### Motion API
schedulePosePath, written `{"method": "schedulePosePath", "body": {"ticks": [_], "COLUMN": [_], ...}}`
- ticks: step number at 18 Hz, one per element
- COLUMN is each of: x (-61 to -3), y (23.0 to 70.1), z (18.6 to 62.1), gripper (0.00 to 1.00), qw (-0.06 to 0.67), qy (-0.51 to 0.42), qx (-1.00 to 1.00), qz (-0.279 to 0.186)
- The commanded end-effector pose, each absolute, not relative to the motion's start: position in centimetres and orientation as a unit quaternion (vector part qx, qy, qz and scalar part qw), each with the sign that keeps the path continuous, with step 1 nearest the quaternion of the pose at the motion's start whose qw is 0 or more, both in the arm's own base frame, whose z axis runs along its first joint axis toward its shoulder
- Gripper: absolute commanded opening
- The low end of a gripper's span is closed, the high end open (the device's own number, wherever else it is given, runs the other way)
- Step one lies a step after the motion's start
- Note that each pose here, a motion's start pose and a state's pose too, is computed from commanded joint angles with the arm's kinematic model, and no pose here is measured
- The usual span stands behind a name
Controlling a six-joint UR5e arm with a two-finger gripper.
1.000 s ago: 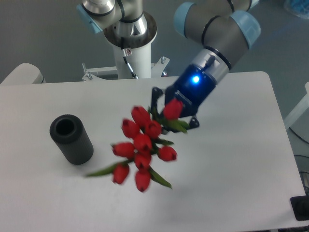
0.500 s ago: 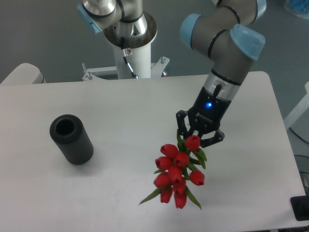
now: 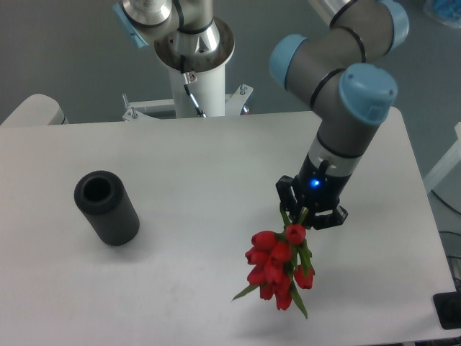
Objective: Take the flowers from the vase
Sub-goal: 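Carry the tulips away from the vase, hanging blooms down over the table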
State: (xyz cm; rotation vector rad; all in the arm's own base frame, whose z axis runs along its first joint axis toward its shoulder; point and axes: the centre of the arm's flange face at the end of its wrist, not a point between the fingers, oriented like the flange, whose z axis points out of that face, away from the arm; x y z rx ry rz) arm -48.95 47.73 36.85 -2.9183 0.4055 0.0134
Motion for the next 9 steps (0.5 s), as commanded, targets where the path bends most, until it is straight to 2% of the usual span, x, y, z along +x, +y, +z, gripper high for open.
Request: {"method": "schedulePosePath", "body": {"ticks": [9], "x": [-49.2], "y": [46.4], "z": [35.3], "gripper": [0.00], "qw": [0.020], "qy": [0.200], "qx": [-0.979], "qz": [0.002]}}
